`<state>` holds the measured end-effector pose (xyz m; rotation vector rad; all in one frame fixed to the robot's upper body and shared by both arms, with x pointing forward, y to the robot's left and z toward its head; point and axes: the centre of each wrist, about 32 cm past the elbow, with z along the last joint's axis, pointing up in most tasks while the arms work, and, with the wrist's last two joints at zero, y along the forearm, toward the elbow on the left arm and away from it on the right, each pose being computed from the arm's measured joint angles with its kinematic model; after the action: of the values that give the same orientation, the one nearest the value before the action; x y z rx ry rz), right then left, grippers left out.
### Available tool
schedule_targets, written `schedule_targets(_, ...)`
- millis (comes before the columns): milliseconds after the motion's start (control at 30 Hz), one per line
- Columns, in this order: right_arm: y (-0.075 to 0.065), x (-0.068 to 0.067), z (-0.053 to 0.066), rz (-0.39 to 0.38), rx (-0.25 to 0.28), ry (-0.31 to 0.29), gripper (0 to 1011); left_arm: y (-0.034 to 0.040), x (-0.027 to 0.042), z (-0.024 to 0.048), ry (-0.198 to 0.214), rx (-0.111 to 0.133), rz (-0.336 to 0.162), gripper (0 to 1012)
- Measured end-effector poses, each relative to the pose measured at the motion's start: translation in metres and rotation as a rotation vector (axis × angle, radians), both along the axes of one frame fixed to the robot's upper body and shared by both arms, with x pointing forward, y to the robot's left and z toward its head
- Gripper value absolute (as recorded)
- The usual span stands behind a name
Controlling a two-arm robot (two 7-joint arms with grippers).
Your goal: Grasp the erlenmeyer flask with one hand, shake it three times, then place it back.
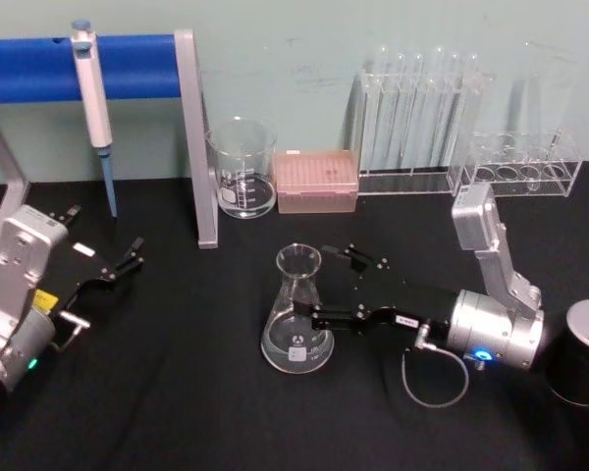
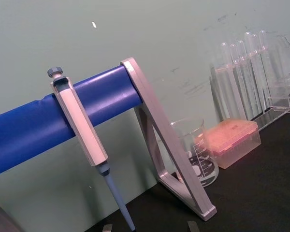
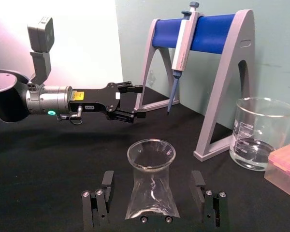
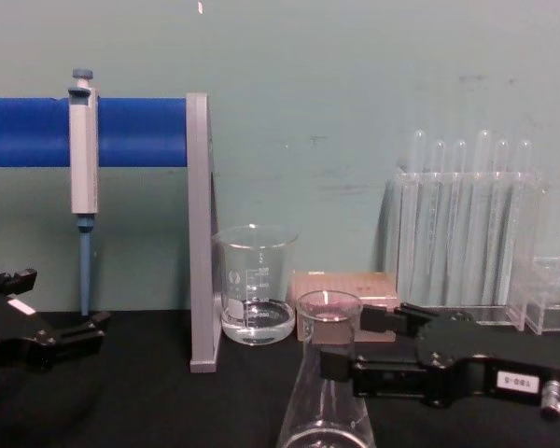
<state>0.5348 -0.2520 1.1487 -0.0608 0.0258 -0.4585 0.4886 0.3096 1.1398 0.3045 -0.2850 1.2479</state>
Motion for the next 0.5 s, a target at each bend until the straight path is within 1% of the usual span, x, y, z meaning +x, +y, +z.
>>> schedule_targets(267,0.010,0.012,-0.001,0.030,-0.002,0.006,1000,0.0000,0.0000,0.0000,0.000,0.000,0.000,1001)
schedule_targets(500,0.015,0.017,-0.001,0.045,-0.004,0.008,1000,0.0000,0.0000,0.0000,0.000,0.000,0.000,1001)
